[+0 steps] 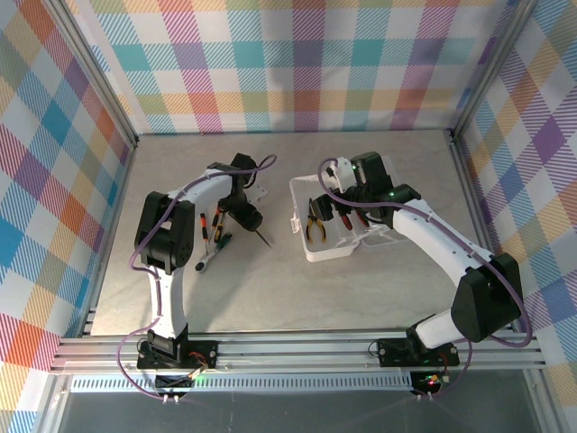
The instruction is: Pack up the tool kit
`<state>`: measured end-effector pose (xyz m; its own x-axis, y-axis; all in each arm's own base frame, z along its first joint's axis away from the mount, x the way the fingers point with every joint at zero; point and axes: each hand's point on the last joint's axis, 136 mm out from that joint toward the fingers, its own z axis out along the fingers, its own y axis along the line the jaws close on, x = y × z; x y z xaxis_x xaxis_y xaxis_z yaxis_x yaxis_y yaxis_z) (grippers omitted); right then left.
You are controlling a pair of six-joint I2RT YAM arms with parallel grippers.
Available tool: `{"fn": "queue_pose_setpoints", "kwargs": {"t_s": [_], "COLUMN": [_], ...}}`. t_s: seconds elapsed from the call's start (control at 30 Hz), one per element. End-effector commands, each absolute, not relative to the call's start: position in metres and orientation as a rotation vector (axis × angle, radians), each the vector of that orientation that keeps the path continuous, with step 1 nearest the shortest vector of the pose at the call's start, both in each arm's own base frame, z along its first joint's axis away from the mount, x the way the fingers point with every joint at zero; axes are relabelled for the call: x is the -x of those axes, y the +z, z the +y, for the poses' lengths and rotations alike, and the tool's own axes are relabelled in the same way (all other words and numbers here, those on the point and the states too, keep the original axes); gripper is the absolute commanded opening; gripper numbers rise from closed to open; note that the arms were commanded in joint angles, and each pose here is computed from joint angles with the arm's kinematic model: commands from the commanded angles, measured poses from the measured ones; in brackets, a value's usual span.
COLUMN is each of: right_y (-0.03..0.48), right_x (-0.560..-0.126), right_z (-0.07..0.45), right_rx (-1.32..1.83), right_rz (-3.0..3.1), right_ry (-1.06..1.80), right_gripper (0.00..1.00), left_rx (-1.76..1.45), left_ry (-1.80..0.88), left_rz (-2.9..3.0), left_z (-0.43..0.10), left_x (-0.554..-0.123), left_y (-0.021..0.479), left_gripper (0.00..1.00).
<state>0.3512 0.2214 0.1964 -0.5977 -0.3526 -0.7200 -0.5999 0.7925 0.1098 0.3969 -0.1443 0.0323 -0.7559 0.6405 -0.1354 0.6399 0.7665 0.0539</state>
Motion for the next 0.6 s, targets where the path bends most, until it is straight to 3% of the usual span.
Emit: {"fn": "queue_pose_setpoints", "kwargs": {"t_s": [0.0, 0.27, 0.57], "right_y": [0.206, 0.205, 0.203], "right_x": [-0.351, -0.351, -0.348], "right_z": [0.226, 0.227, 0.224], "right_rx": [0.732, 0.734, 0.729], "right_rz": [2.231, 2.228, 2.224], "right_ry": [0.460, 0.465, 0.464], "right_gripper": [0.99, 0.99, 0.99], "left_rx": [-0.883, -0.642, -0.999], "left_ry": [0.036, -0.109, 0.134], "left_rz": [2.968, 2.901, 2.689], "left_z": [-0.142, -0.162, -0.147], "left_x": [-0.366, -0.368, -0.385], "left_y": [0.026, 0.064, 0.090], "left_gripper": [0.75, 0.76, 0.86]}}
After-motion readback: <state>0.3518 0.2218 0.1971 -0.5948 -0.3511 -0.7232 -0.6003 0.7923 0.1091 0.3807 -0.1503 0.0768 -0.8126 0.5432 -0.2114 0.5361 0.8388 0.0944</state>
